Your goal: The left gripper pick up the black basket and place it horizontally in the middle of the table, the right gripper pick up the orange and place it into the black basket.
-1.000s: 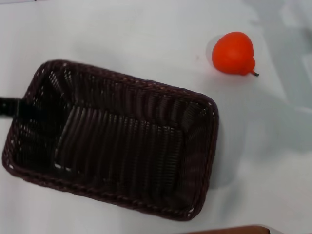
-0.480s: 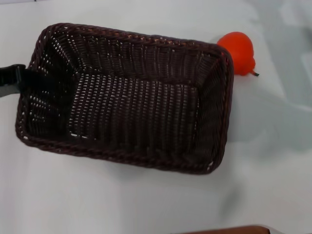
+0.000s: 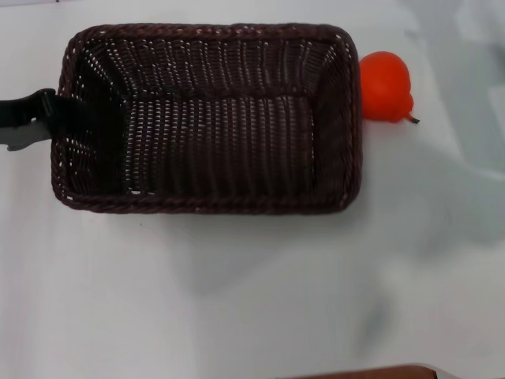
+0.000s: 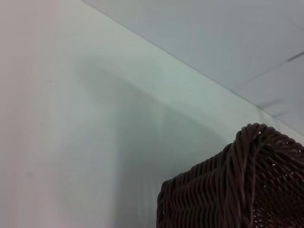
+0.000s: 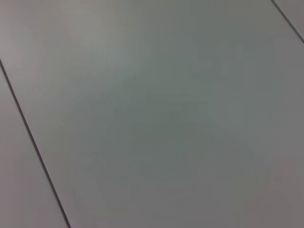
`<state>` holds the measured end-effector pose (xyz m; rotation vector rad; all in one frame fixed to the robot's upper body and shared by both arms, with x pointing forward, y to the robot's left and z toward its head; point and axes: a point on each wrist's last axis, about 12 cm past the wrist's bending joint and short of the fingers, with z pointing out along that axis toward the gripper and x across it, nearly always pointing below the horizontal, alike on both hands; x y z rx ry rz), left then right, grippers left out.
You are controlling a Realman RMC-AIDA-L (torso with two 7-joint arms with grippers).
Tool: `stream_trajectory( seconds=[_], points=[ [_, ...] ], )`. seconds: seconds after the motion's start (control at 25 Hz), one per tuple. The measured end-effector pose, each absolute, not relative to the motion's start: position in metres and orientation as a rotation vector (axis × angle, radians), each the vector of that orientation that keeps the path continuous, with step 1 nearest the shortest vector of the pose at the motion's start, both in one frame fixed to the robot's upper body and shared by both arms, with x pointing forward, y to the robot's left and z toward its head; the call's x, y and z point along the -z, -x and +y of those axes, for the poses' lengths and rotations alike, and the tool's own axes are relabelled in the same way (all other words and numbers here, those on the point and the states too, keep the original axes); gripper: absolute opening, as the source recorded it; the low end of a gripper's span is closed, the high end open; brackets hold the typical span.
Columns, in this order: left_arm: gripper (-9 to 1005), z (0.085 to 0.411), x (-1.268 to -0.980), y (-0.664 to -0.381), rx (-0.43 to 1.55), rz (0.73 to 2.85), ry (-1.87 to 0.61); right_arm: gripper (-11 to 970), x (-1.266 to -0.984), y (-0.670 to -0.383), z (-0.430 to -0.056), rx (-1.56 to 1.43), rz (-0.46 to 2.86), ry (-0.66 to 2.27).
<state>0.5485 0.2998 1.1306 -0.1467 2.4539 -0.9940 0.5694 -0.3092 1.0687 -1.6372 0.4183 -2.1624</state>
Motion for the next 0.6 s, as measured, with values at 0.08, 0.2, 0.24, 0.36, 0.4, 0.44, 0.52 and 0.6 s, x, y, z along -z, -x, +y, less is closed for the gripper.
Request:
stream_trajectory(
  seconds=[0.08, 0.2, 0.24, 0.36, 0.4, 0.44, 0.52, 0.6],
  points=[
    [203, 0.3, -1.127, -0.55, 0.993, 2.449, 0.174, 855, -1.068, -0.57, -0.309, 2.159, 0.42, 1.641],
    [207, 0.303, -1.123, -0.55, 0.987, 2.445, 0.212, 855, -1.068, -0.57, -0.309, 2.157, 0.422, 1.643],
    [208, 0.304, -1.122, -0.55, 0.984, 2.443, 0.223, 854, -1.068, -0.57, -0.309, 2.156, 0.425, 1.646],
    [212, 0.306, -1.119, -0.548, 0.979, 2.443, 0.251, 854, -1.067, -0.57, -0.31, 2.152, 0.438, 1.656],
    [213, 0.305, -1.118, -0.548, 0.981, 2.445, 0.258, 854, -1.067, -0.571, -0.31, 2.151, 0.44, 1.659],
    [214, 0.305, -1.118, -0.548, 0.983, 2.448, 0.262, 854, -1.067, -0.571, -0.31, 2.151, 0.441, 1.661],
    [217, 0.305, -1.117, -0.546, 0.993, 2.451, 0.274, 854, -1.067, -0.571, -0.311, 2.152, 0.442, 1.662],
    [219, 0.305, -1.116, -0.546, 0.997, 2.451, 0.276, 854, -1.067, -0.572, -0.311, 2.152, 0.442, 1.661]
  ],
)
